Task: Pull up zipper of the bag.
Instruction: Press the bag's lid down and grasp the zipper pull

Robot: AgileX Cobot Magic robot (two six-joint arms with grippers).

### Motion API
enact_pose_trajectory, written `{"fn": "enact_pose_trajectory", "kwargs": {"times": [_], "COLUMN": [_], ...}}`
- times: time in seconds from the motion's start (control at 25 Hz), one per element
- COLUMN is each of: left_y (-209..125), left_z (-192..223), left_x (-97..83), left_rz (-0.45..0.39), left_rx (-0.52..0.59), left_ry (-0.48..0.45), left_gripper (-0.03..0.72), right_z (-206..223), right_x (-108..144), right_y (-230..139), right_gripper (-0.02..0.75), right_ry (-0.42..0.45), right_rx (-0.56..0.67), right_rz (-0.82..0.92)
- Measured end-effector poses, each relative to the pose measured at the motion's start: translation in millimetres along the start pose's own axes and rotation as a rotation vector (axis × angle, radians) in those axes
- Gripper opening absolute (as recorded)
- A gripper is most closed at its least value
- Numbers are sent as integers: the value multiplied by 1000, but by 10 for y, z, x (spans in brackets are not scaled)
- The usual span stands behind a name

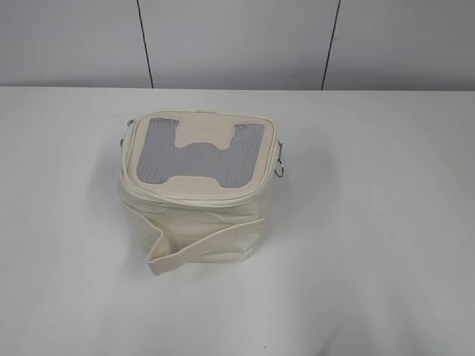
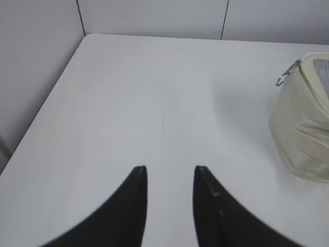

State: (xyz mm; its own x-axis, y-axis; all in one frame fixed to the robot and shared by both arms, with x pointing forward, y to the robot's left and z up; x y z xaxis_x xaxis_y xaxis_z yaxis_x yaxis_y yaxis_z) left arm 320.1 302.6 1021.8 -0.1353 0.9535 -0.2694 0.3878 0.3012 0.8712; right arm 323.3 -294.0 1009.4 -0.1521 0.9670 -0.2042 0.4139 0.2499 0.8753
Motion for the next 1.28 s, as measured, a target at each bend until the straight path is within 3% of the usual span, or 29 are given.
{"fn": "enact_pose_trajectory", "kwargs": {"times": [0.68, 0.92, 1.28], "left_y": [0, 0, 0], "left_z": [0, 0, 0], "left_x": [0, 0, 0], "left_rz": [0, 0, 0], "left_rx": [0, 0, 0], "left_ry": [0, 0, 0], "left_gripper": [237, 237, 237], "right_z": [0, -9, 329], "right_x": [0, 78, 483], "right_y": [0, 34, 750], "right_gripper": [430, 429, 430], "right_ry": [0, 42, 322], "right_rx": [0, -15, -139], "right_rz": [0, 22, 53]}}
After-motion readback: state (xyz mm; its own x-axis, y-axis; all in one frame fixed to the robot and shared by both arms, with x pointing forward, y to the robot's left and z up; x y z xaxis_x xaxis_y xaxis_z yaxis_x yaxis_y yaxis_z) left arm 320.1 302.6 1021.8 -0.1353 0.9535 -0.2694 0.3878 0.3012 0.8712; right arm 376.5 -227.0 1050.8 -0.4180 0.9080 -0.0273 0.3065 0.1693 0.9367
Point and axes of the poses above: a point on each arm's last joint axis where the gripper is mounted, z pointing out along that axis toward the gripper, x along the wrist's bending axis when the last joint is at zero, y = z × x, the point moved 10 cm from there along z, pointing out along that axis toward the gripper, and after that the axes turned 14 degrees about -z, right-handed, at the moved point
